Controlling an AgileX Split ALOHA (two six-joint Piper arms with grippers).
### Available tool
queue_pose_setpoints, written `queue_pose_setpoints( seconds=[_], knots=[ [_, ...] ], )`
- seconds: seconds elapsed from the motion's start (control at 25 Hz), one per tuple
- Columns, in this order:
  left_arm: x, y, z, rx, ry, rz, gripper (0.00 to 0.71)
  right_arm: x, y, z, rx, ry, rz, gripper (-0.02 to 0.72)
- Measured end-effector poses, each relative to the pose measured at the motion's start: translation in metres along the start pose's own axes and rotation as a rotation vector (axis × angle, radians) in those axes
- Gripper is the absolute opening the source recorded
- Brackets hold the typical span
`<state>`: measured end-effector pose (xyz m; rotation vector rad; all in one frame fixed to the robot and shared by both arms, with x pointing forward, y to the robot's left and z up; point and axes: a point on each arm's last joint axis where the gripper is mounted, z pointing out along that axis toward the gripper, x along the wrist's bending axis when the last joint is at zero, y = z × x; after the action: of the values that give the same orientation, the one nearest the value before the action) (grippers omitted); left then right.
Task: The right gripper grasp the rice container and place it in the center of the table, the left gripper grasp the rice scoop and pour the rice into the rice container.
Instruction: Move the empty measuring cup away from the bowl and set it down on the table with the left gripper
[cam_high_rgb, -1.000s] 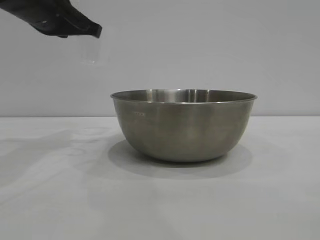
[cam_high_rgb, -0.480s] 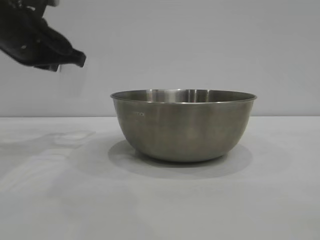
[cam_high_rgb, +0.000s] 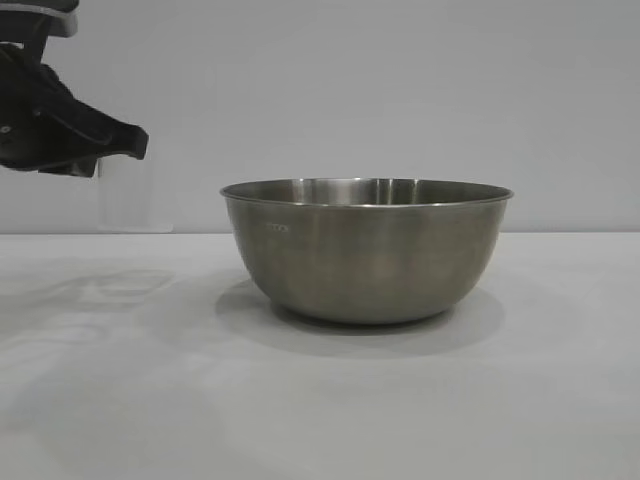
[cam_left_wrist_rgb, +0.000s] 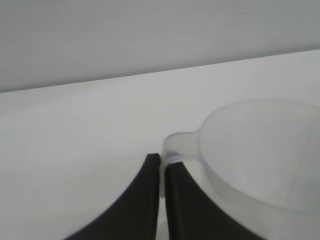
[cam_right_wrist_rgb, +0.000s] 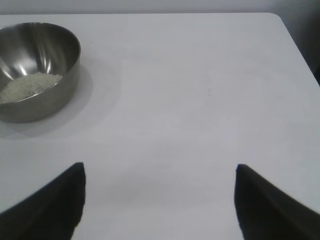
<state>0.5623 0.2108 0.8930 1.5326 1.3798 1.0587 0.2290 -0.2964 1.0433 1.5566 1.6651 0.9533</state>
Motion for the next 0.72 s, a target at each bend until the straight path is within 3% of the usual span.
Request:
queue_pose_setpoints(
  seconds=[0.72],
  knots=[
    [-0.006, -0.044, 0.016, -0.089, -0.033, 0.007, 0.0, 0.0, 0.0, 0.0, 0.0, 0.0, 0.0, 0.524]
  ],
)
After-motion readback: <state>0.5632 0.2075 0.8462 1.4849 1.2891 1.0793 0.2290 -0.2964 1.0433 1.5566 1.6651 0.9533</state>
